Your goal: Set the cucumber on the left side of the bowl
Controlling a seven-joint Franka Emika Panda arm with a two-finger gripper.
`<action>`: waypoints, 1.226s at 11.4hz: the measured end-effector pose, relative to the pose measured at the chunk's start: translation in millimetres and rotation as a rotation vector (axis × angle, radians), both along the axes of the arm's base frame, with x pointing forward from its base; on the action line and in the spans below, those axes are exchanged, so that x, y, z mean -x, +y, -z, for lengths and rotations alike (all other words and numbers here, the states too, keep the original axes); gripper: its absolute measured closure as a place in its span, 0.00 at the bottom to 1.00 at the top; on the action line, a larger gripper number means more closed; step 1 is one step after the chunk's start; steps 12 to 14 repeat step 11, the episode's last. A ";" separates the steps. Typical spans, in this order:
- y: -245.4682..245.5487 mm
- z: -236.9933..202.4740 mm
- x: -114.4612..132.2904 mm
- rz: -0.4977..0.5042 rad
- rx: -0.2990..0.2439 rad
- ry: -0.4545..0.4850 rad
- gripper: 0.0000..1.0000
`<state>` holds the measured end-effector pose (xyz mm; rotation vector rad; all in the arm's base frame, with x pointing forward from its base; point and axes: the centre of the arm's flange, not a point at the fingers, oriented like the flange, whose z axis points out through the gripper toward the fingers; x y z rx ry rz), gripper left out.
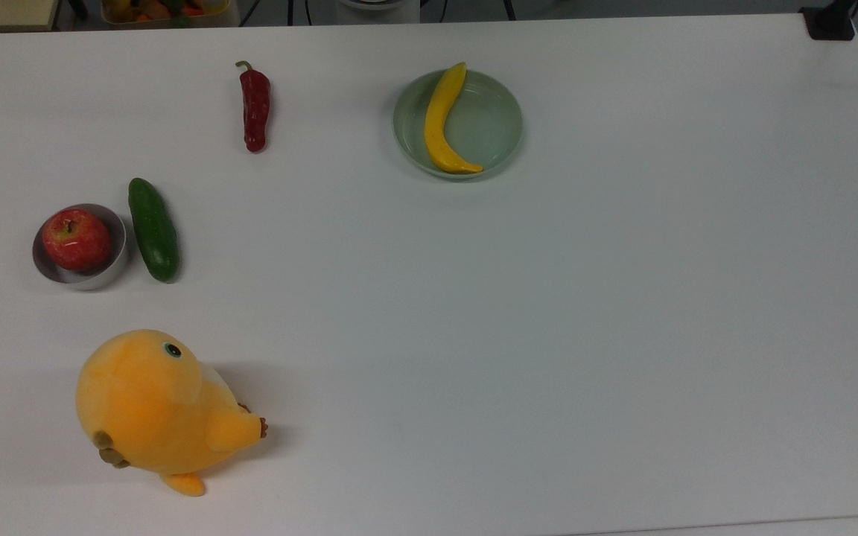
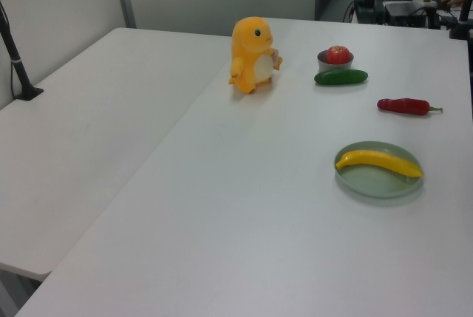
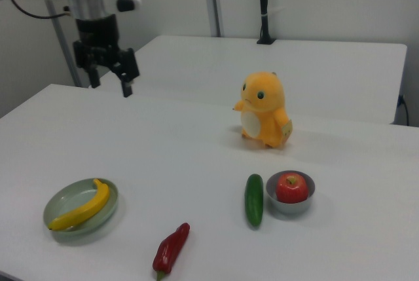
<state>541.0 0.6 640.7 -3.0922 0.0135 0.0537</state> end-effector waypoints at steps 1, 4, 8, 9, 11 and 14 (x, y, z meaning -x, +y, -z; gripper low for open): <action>21.2 -1.4 5.5 -0.025 0.001 0.012 0.00; 55.4 -1.5 12.5 -0.083 0.003 0.019 0.00; 57.1 10.2 -4.1 -0.114 -0.003 -0.089 0.00; 51.2 15.1 -10.3 -0.118 -0.003 -0.127 0.00; 38.9 21.3 -14.7 -0.100 -0.002 -0.145 0.00; 38.9 21.3 -14.7 -0.100 -0.002 -0.145 0.00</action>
